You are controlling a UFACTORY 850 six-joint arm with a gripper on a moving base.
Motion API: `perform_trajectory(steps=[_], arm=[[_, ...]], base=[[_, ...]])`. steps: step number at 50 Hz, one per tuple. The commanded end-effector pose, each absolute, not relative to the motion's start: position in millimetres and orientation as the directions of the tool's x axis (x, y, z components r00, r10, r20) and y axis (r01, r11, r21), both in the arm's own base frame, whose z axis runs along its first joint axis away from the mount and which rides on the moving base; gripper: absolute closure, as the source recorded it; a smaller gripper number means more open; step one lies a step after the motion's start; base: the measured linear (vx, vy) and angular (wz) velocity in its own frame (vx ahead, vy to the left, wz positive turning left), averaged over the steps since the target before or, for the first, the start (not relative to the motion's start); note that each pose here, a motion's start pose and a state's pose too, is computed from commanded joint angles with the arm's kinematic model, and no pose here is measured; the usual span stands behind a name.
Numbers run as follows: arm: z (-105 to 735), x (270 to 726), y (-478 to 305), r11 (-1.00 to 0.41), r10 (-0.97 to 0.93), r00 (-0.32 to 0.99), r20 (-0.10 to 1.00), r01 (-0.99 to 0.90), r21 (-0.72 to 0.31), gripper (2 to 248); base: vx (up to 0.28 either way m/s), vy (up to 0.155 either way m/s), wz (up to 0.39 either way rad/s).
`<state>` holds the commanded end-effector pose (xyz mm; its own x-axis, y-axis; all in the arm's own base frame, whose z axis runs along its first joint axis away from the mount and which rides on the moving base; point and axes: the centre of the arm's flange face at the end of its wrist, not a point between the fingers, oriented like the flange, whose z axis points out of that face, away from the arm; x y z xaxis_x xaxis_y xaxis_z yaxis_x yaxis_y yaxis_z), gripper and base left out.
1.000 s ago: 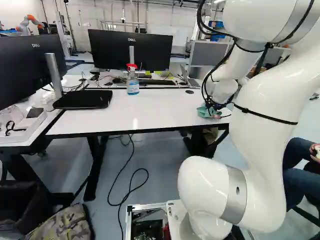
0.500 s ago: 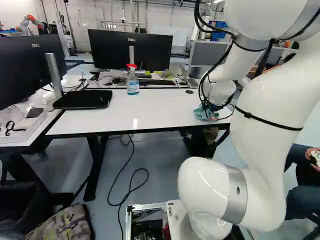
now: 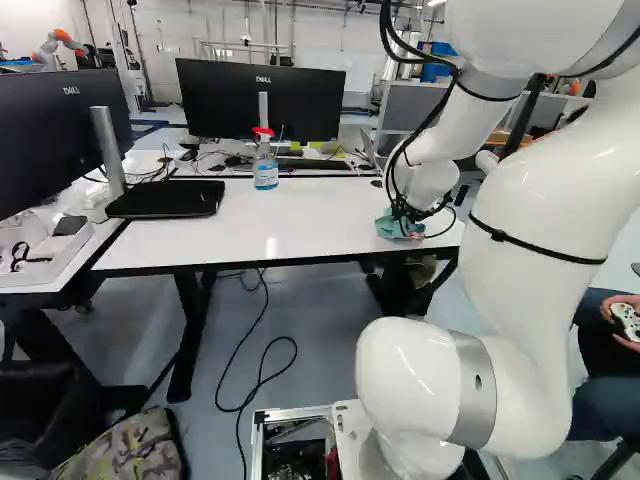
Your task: Clean the table with the green towel
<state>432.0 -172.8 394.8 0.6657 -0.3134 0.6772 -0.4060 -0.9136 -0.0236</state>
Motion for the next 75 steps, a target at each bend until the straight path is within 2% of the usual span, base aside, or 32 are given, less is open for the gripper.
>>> perform_trajectory(steps=[28, 59, 75], arm=[[421.3, 419.8, -167.7, -0.914, -0.310, 0.657, 0.687, -0.405, -0.026, 193], [446.3, 395.6, -149.0, -0.922, -0.323, 0.727, 0.606, -0.386, -0.029, 193], [460.5, 399.0, -137.3, -0.933, -0.312, 0.764, 0.564, -0.359, -0.031, 193]], base=[[0.000, 0.000, 0.000], [0.000, 0.000, 0.000], [0.000, 0.000, 0.000]])
